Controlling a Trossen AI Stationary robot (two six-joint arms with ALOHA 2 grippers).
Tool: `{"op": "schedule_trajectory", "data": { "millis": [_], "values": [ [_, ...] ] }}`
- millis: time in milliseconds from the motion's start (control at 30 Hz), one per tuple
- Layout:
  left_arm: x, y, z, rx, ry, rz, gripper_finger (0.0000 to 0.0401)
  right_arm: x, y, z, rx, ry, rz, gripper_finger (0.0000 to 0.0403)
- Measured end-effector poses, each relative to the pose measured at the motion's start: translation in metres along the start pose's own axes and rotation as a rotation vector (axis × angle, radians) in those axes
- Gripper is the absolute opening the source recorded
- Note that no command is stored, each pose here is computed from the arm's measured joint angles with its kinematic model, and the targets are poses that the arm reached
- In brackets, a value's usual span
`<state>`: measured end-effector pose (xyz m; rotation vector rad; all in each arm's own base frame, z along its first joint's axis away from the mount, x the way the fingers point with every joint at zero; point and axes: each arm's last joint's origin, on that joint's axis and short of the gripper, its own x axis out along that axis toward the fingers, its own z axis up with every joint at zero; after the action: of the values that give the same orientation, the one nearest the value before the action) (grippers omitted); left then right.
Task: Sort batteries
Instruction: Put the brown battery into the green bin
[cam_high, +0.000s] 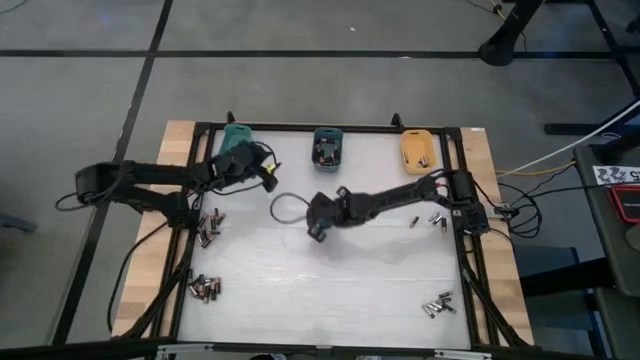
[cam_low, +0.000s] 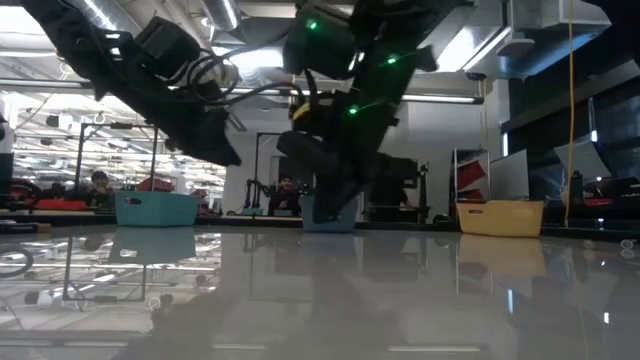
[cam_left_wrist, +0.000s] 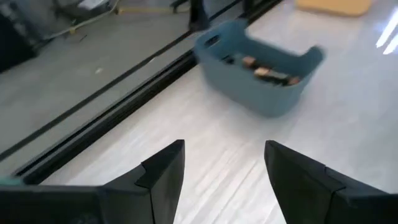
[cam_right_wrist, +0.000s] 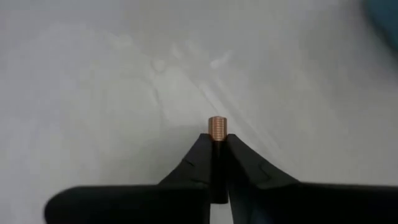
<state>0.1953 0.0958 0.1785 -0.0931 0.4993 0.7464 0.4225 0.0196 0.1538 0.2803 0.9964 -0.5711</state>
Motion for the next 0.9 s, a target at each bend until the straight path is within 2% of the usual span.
{"op": "schedule_trajectory", "data": {
  "millis": [200, 267, 400, 467, 567, 700, 800, 900],
  "values": [
    [-0.013, 0.021, -0.003, -0.069, -0.033, 0.064, 0.0210, 0.002, -0.025, 0.042, -0.120, -0.104, 0.124, 0.0017],
    [-0.018, 0.029, -0.005, -0.109, -0.075, 0.089, 0.0210, 0.005, -0.039, 0.060, -0.154, -0.138, 0.203, 0.0017],
    [-0.023, 0.040, -0.010, -0.189, -0.095, 0.126, 0.0210, 0.008, -0.076, 0.099, -0.143, -0.280, 0.394, 0.0017],
    [-0.022, 0.042, -0.015, -0.203, -0.073, 0.058, 0.0210, 0.008, -0.092, 0.112, -0.127, -0.332, 0.450, 0.0017],
    [-0.020, 0.036, -0.020, -0.201, -0.049, -0.161, 0.0210, 0.007, -0.107, 0.124, -0.132, -0.397, 0.557, 0.0019],
    [-0.021, 0.033, -0.015, -0.174, -0.147, -0.292, 0.0210, 0.002, -0.116, 0.133, -0.181, -0.462, 0.739, 0.0023],
    [-0.025, 0.028, -0.012, -0.051, -0.294, -0.426, 0.0210, -0.001, -0.117, 0.135, -0.217, -0.472, 0.846, 0.0019],
    [-0.031, 0.020, -0.019, 0.089, -0.406, -0.524, 0.0210, -0.002, -0.116, 0.134, -0.232, -0.469, 0.890, 0.0019]
  ]
}}
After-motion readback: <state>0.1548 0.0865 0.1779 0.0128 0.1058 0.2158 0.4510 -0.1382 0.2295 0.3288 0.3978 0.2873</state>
